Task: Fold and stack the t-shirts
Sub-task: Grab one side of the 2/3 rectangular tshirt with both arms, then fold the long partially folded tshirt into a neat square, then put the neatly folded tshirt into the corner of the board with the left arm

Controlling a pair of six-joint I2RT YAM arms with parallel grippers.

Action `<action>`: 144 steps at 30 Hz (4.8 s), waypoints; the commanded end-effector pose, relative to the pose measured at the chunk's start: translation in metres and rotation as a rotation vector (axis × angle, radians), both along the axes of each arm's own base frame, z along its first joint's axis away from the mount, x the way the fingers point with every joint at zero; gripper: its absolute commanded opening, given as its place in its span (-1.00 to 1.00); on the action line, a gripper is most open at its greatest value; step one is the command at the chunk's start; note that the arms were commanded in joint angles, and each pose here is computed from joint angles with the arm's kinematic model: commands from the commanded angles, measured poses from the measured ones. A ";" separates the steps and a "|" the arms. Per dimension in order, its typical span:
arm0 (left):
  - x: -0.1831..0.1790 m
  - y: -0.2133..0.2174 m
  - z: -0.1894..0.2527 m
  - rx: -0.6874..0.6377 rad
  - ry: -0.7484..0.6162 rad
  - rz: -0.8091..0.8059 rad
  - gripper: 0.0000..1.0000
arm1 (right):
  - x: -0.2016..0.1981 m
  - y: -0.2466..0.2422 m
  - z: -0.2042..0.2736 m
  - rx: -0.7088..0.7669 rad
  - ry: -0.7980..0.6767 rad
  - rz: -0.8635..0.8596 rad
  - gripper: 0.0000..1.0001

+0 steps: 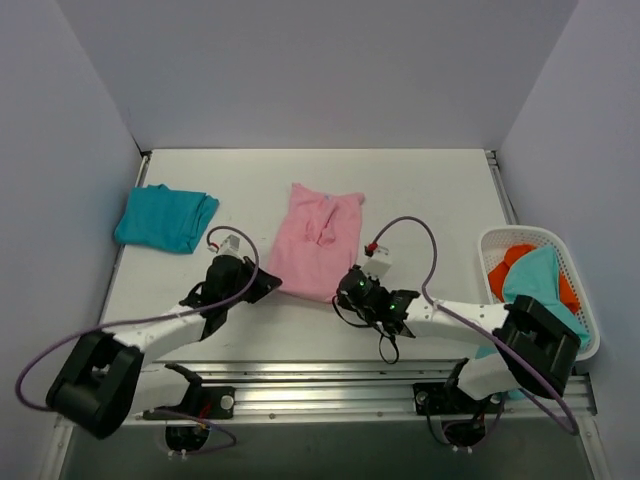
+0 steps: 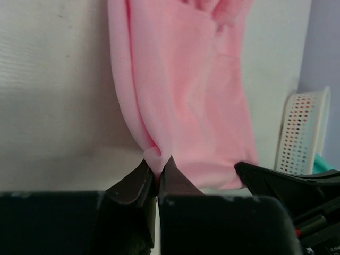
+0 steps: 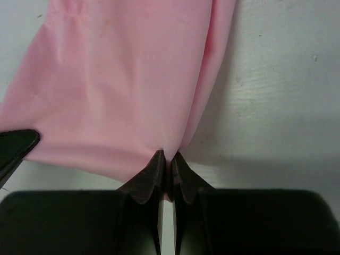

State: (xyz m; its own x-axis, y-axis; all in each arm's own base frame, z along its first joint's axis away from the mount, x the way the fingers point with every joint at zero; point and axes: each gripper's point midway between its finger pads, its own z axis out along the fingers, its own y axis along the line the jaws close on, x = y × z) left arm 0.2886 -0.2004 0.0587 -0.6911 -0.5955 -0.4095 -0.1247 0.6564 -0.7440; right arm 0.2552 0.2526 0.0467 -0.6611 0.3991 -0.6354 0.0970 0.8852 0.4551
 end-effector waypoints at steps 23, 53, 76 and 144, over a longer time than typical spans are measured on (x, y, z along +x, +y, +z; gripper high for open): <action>0.085 -0.035 0.122 0.107 -0.225 0.002 -0.95 | 0.083 -0.041 0.103 -0.217 -0.158 -0.202 -1.00; 0.300 -0.001 0.113 -0.047 -0.259 -0.042 0.54 | 0.294 -0.053 0.059 -0.249 -0.075 -0.265 -0.09; 0.254 0.058 0.180 -0.241 -0.280 0.228 0.88 | 0.253 -0.072 0.168 -0.096 -0.304 -0.273 1.00; 0.347 0.174 0.094 0.265 -0.101 0.476 -0.95 | 0.073 -0.130 0.246 0.161 -0.480 -0.241 1.00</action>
